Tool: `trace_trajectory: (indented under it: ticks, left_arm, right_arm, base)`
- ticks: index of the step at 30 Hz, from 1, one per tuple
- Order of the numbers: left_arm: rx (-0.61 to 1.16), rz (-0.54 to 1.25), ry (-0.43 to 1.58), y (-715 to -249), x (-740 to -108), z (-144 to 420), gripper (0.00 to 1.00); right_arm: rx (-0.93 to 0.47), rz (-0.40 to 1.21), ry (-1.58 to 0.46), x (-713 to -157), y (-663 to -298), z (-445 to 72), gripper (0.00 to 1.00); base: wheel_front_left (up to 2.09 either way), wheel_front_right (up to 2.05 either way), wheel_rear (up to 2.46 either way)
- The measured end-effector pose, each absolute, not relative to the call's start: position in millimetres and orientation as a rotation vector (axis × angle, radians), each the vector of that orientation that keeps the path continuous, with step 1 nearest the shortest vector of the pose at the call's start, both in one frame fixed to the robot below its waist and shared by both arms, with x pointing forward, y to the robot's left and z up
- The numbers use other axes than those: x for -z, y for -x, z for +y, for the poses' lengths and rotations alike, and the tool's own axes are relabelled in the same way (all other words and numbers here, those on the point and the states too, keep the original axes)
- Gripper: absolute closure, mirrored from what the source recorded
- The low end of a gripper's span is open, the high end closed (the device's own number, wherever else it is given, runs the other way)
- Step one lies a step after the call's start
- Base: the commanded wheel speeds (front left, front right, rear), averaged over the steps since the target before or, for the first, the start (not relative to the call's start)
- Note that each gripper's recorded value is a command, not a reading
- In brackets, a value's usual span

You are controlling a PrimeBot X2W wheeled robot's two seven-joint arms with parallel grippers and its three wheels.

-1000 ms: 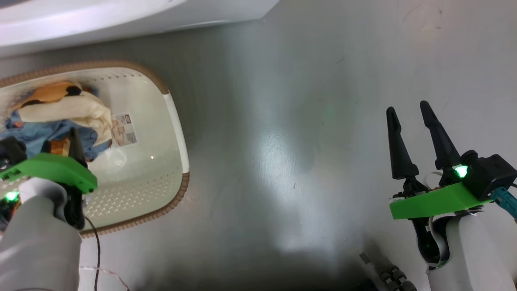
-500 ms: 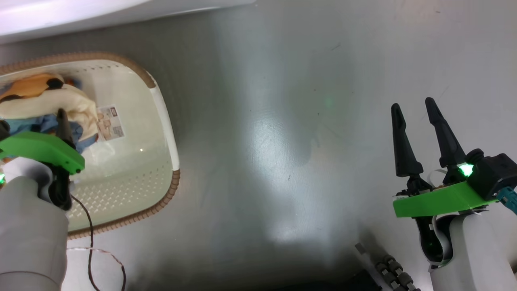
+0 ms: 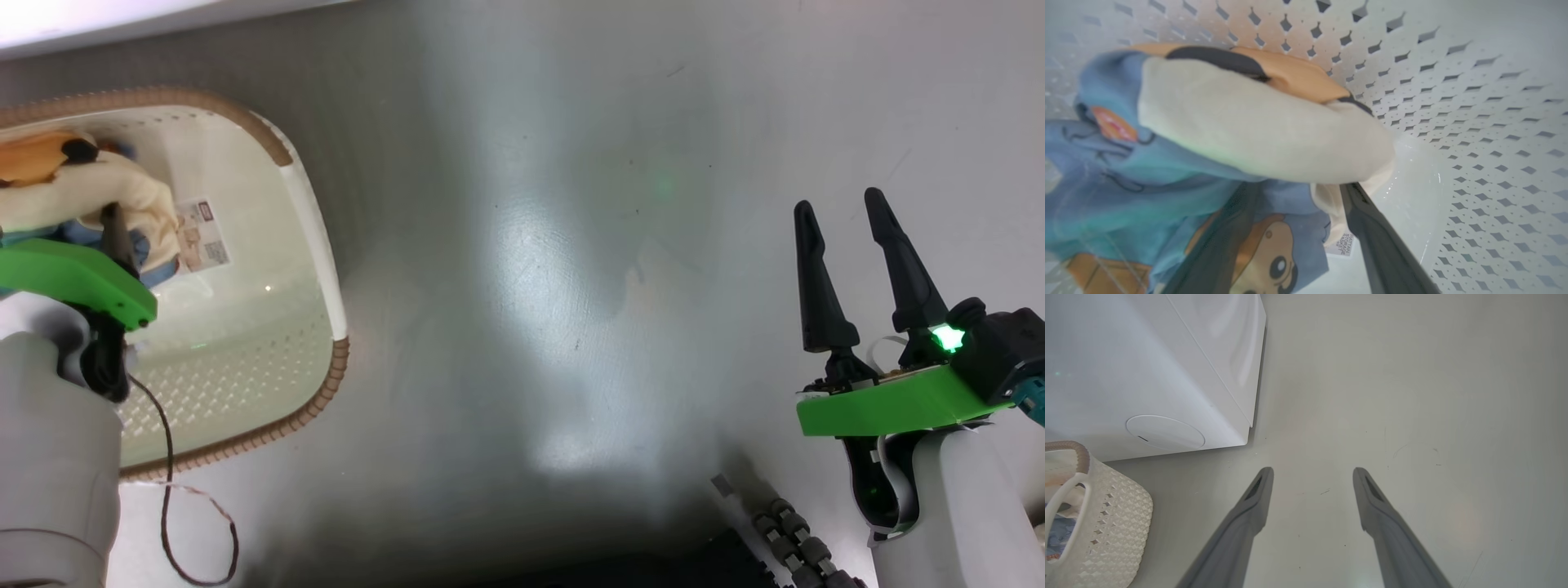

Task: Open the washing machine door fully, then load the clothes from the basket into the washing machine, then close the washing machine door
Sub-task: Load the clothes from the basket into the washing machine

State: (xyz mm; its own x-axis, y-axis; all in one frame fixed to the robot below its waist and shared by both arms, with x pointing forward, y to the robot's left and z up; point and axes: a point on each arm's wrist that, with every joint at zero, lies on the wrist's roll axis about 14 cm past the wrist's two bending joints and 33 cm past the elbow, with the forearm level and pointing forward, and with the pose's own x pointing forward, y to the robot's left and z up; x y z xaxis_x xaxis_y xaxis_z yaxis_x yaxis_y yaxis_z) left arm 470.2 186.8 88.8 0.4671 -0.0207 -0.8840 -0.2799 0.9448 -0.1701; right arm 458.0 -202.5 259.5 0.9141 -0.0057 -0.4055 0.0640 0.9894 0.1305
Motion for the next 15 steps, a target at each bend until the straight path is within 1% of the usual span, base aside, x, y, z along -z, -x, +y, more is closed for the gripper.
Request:
trace_trajectory:
  ticks: [5, 6, 7, 15]
  left_arm:
    - [-0.171, 1.092, 0.32, -470.3, -83.8, 184.4, 0.0]
    - [-0.172, 1.099, 0.326, -469.5, -83.0, 183.4, 0.57]
    - [-0.17, 1.106, 0.327, -468.5, -82.4, 182.5, 1.0]
    - [-0.196, 1.064, 0.365, -473.4, -91.1, 182.9, 1.0]
  right_arm:
    - [0.042, 0.419, -0.137, -258.3, -457.1, -205.3, 0.0]
    - [0.043, 0.419, -0.136, -258.4, -457.1, -205.6, 0.0]
    - [0.043, 0.418, -0.135, -258.6, -457.2, -205.9, 0.0]
    - [0.041, 0.399, -0.137, -266.1, -460.2, -205.4, 0.0]
  base:
    - [0.0, 0.0, 0.0]
    - [0.0, 0.0, 0.0]
    - [0.0, 0.0, 0.0]
    - [0.0, 0.0, 0.0]
